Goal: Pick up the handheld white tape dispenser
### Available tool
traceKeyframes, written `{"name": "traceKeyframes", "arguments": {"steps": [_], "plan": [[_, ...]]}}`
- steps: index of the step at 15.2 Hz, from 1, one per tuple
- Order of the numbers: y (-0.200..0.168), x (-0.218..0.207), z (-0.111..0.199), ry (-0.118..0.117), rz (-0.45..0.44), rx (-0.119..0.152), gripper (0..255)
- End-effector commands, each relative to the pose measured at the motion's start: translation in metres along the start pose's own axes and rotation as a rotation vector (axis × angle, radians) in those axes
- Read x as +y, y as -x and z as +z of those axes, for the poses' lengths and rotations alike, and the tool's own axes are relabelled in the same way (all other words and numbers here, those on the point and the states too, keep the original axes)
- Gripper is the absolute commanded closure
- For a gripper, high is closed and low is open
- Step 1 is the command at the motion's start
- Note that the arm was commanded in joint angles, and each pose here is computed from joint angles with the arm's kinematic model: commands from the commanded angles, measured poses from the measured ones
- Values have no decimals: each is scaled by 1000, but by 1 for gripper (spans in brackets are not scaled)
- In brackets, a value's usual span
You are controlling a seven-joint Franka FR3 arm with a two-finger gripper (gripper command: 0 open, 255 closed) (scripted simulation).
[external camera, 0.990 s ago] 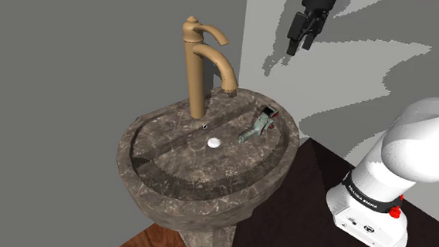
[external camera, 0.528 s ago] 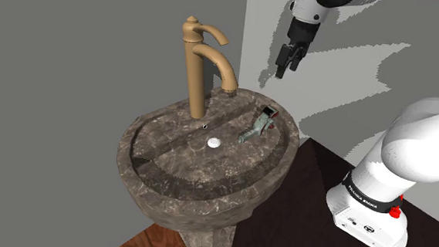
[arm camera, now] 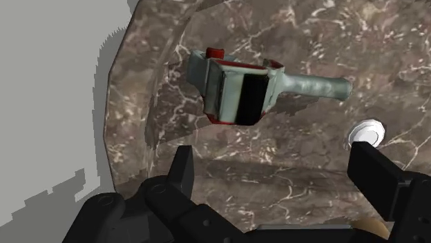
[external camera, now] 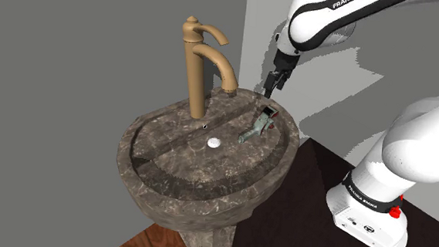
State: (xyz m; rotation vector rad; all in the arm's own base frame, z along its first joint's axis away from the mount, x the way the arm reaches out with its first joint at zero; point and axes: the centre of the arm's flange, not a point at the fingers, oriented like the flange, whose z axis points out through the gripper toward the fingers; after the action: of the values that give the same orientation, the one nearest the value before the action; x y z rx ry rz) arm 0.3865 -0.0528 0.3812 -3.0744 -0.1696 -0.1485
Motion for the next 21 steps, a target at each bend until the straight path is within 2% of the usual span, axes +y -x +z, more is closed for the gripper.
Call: {"name": "traceKeyframes", "arguments": {"steps": [1, 3, 11, 13, 14, 21], "plan": [[-5, 7, 22, 2, -10, 7, 0], [-11, 13, 47, 4, -19, 11, 0], [-8, 16, 91, 4, -20, 12, 0], [-7, 16, 91, 4, -20, 12, 0], [-7, 16, 90, 4, -20, 12, 255], [-8, 16, 90, 4, -20, 12, 255]]}}
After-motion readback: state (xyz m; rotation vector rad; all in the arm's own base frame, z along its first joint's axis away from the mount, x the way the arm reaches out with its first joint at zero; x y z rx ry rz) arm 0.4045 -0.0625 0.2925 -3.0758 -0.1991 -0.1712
